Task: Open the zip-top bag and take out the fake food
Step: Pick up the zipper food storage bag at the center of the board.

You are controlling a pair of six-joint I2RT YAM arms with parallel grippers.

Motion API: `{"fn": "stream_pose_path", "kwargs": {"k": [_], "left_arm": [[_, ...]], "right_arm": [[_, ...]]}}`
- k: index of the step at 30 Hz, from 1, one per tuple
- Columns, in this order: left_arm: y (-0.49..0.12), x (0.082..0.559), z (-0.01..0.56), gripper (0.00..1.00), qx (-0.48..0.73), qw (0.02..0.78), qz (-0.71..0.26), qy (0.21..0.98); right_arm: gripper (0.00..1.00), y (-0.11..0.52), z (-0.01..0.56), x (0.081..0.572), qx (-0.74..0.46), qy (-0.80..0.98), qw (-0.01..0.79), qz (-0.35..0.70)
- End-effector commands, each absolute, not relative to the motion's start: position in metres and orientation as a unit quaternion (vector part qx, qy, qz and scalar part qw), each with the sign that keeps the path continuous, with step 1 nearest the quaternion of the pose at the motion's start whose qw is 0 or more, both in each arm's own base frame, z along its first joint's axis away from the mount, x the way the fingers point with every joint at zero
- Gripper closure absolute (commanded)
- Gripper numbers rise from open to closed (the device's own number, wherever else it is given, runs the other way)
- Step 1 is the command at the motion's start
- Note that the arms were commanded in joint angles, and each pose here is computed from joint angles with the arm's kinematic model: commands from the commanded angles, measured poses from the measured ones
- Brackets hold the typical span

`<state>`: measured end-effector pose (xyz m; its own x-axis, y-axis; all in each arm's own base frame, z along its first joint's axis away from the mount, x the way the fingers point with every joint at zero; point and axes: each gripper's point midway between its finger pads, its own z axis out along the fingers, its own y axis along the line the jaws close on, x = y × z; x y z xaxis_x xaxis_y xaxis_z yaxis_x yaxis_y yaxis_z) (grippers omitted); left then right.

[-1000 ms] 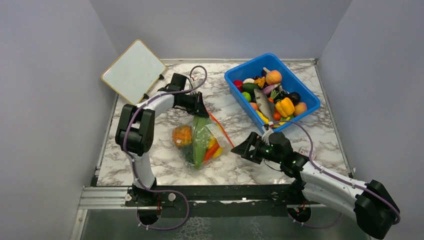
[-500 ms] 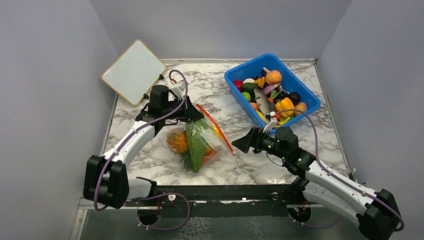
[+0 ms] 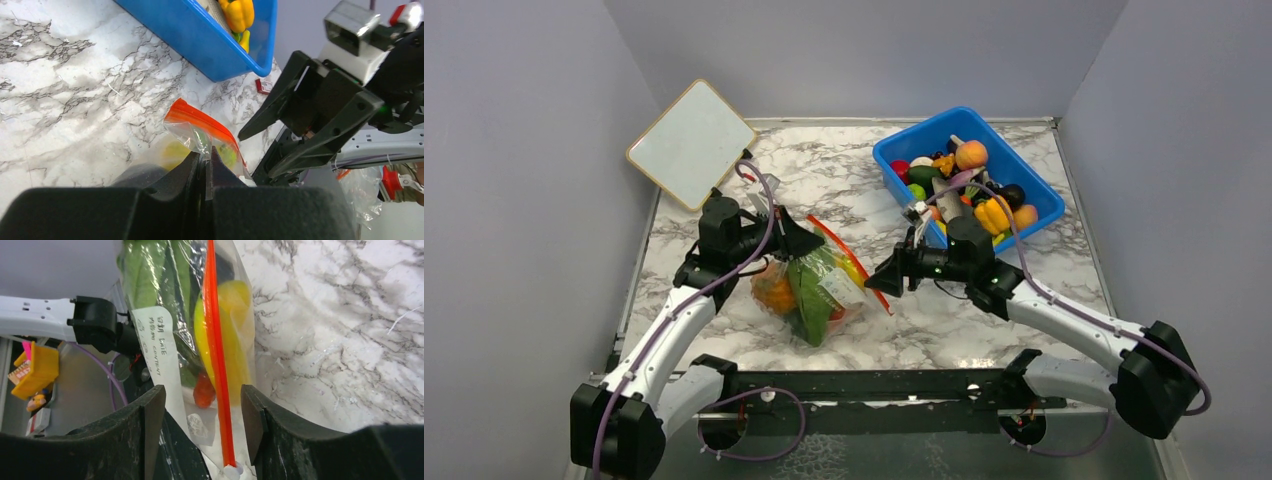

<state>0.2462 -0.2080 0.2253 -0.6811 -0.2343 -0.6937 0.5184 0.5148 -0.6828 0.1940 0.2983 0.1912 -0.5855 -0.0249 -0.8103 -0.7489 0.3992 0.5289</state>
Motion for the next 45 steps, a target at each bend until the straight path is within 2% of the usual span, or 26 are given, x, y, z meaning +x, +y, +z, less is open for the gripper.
{"fn": "stream_pose_path", "kwargs": {"k": [1,8,9,11,17,18,21,25,26,28,29,30,31,33,36,45], "left_arm": [[-0.207,0.248,0.244,0.94,0.091,0.419,-0.490,0.759],[-0.206,0.243,0.247,0.94,0.095,0.422,-0.489,0.758],[-0.206,0.243,0.247,0.94,0.095,0.422,-0.488,0.758],[-0.205,0.242,0.247,0.94,0.096,0.423,-0.485,0.759],[-0.196,0.243,0.238,0.94,0.092,0.432,-0.453,0.775],[-0.193,0.244,0.237,0.94,0.094,0.435,-0.442,0.778],[-0.187,0.243,0.235,0.89,0.099,0.445,-0.422,0.784],[-0.183,0.243,0.240,0.84,0.102,0.458,-0.408,0.784],[-0.182,0.243,0.243,0.82,0.102,0.463,-0.405,0.782],[-0.177,0.244,0.247,0.68,0.099,0.475,-0.392,0.781],[-0.173,0.246,0.249,0.54,0.096,0.483,-0.382,0.782],[-0.169,0.246,0.251,0.35,0.094,0.490,-0.369,0.784],[-0.163,0.248,0.254,0.21,0.089,0.499,-0.354,0.786],[-0.150,0.253,0.258,0.10,0.078,0.519,-0.315,0.791],[-0.139,0.257,0.278,0.01,0.078,0.554,-0.285,0.778],[-0.175,0.247,0.336,0.01,0.254,0.598,-0.330,0.685]], "right_arm": [[0.46,0.307,0.186,0.182,-0.309,0.735,0.340,0.499],[0.47,0.313,0.173,0.184,-0.332,0.737,0.322,0.494],[0.49,0.313,0.172,0.186,-0.332,0.738,0.320,0.492],[0.59,0.315,0.171,0.186,-0.336,0.736,0.317,0.495],[0.66,0.318,0.171,0.187,-0.318,0.743,0.306,0.503],[0.69,0.318,0.171,0.186,-0.316,0.743,0.305,0.505],[0.92,0.319,0.178,0.187,-0.322,0.737,0.313,0.505],[0.99,0.319,0.194,0.189,-0.323,0.726,0.331,0.509],[0.99,0.320,0.201,0.187,-0.327,0.719,0.335,0.513],[0.99,0.320,0.214,0.184,-0.339,0.707,0.340,0.518],[0.99,0.319,0.220,0.184,-0.346,0.703,0.345,0.517],[0.99,0.318,0.225,0.183,-0.353,0.700,0.348,0.515],[0.99,0.318,0.229,0.182,-0.363,0.695,0.351,0.512],[0.99,0.316,0.235,0.181,-0.377,0.692,0.352,0.505],[0.99,0.315,0.245,0.183,-0.397,0.691,0.355,0.489],[0.99,0.309,0.263,0.183,-0.459,0.680,0.350,0.452]]}}
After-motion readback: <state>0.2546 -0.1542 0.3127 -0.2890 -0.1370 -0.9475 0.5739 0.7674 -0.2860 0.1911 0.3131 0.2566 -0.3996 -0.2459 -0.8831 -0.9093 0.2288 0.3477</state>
